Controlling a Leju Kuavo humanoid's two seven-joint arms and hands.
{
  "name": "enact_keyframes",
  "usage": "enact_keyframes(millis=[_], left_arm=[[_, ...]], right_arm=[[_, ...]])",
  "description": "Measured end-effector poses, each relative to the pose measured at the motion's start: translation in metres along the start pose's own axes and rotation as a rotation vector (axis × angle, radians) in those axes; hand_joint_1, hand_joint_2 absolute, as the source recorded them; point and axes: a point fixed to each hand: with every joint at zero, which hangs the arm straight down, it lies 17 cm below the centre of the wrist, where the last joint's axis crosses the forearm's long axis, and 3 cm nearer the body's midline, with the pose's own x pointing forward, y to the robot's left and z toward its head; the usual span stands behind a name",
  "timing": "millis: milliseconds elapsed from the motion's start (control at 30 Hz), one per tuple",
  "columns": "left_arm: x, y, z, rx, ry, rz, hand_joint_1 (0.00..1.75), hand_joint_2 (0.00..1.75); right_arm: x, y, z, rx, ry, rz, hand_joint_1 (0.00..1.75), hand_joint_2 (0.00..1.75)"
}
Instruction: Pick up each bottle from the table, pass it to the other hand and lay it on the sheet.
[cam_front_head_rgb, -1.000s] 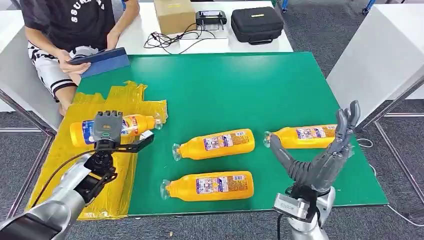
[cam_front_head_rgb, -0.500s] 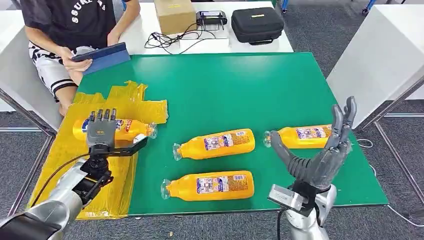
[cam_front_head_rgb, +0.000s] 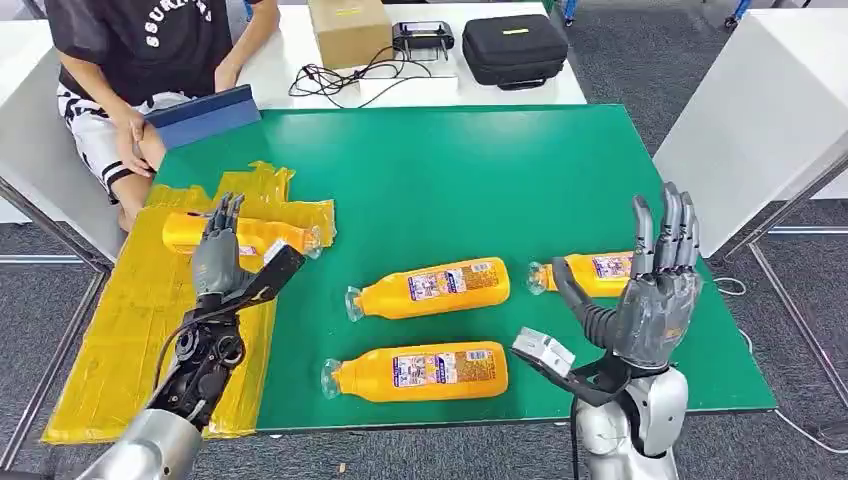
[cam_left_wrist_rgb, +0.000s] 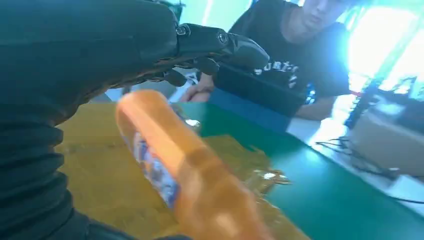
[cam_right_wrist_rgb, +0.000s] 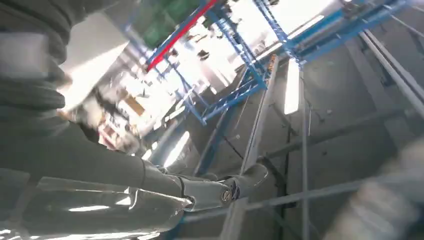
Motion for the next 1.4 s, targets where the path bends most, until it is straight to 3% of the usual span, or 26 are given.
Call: enact_keyframes(millis=[367,400,433,600,867,1167,1400], left_arm=[[0.011,0.012,0.002,0.041,-0.006,0.056,0.00,1.75],[0.025,0.010,0.006,0.012,-0.042,0.190,0.00,1.75],[0.051,0.008,0.019,-0.041,-0.094,0.431,0.00,1.75],[0.073,0.002,0.030,-0.132,-0.146,0.651,0.00,1.75],[0.080,0.004,0.033,-0.140,-0.169,0.695,0.00,1.75],[0.126,0.022,0.047,-0.214,-0.336,1.030,0.00,1.75],[0.134,0.032,0.047,-0.207,-0.371,1.077,0.00,1.75]], right_arm=[[-0.008,0.003,0.003,0.020,0.006,0.032,0.00,1.75],[-0.022,0.014,0.008,0.087,0.039,0.141,0.00,1.75],[-0.058,0.050,0.024,0.320,0.064,0.304,0.00,1.75],[-0.106,0.099,0.060,0.684,0.028,0.408,0.00,1.75],[-0.142,0.103,0.071,0.779,-0.006,0.479,0.00,1.75],[-0.199,0.113,0.086,0.940,0.026,0.433,0.00,1.75],[-0.238,0.124,0.087,1.032,0.068,0.390,0.00,1.75]])
